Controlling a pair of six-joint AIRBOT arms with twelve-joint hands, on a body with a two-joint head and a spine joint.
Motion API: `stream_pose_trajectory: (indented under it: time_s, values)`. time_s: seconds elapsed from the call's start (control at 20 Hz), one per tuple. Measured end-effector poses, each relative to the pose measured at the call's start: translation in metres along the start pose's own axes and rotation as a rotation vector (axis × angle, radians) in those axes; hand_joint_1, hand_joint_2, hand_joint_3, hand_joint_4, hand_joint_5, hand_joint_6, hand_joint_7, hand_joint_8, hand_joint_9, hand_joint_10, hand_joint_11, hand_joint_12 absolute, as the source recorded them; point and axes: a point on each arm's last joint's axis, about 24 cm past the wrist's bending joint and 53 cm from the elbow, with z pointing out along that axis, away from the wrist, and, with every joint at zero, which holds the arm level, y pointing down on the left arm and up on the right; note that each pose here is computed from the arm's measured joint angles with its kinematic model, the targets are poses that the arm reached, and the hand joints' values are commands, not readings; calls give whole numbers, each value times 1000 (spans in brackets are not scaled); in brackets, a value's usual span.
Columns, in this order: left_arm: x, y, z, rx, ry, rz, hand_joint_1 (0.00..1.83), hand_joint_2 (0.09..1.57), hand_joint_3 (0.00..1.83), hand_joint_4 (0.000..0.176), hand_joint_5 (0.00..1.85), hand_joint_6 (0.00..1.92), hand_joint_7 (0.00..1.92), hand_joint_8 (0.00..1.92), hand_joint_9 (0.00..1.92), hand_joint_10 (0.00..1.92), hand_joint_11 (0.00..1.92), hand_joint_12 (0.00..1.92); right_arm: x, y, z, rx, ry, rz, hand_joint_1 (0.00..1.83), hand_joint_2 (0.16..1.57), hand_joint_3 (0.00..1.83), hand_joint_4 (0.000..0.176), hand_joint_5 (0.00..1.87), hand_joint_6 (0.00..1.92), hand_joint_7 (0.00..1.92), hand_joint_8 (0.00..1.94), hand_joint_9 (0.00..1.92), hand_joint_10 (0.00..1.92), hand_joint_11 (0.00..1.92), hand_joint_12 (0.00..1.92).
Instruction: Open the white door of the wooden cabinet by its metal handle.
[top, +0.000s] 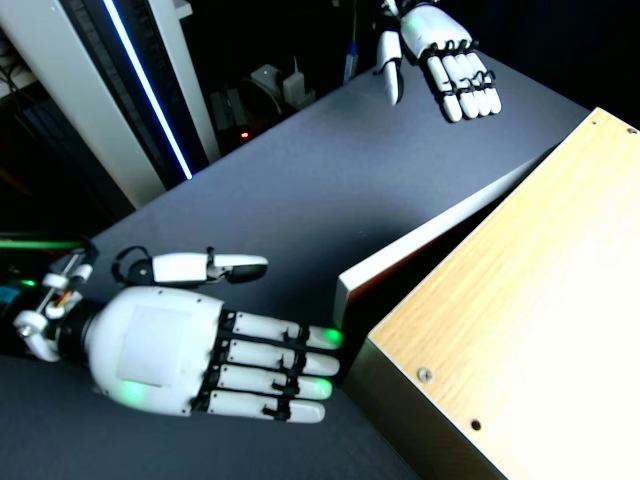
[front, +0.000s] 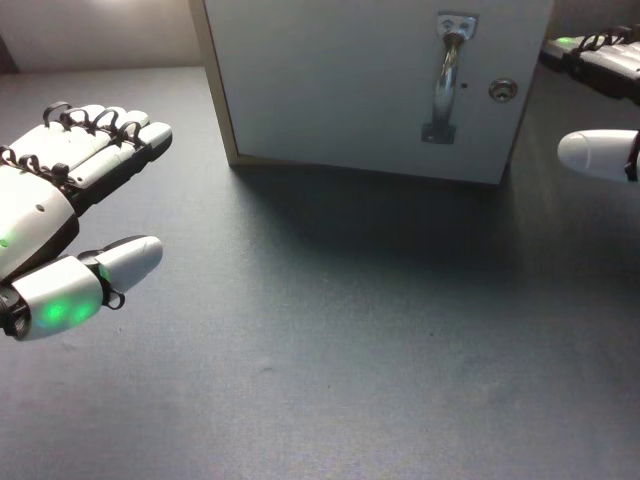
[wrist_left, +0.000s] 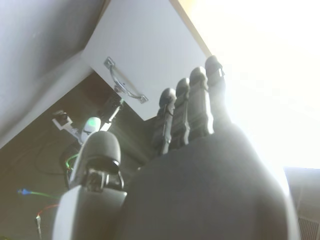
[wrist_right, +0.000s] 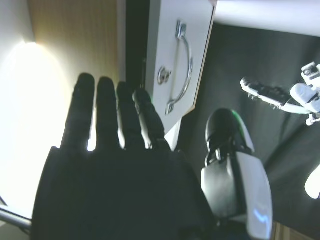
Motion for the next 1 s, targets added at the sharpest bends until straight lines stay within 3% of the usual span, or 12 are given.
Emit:
stream_pose_trajectory:
  time_s: [0.55, 0.8, 1.0]
  values:
    - [0, -1, 0, 3, 1, -8, 0, 1446, 0, 0, 77, 0, 52, 0, 37, 0, 34, 95, 7, 10, 6, -8, 28, -12, 0, 1264, 10, 0, 0, 0, 0, 0, 0, 0, 0, 0]
    - [-1, -2, -1, 8, -4, -14, 0, 1436, 0, 0, 98, 6, 86, 10, 64, 9, 56, 107, 3, 36, -3, -83, 16, -6, 0, 1320, 24, 0, 0, 0, 0, 0, 0, 0, 0, 0]
    - [0, -1, -3, 3, -4, -21, 7, 1447, 1, 0, 81, 2, 71, 3, 54, 5, 44, 103, 10, 43, -12, -105, 28, 2, 0, 1251, 0, 0, 0, 0, 0, 0, 0, 0, 0, 0]
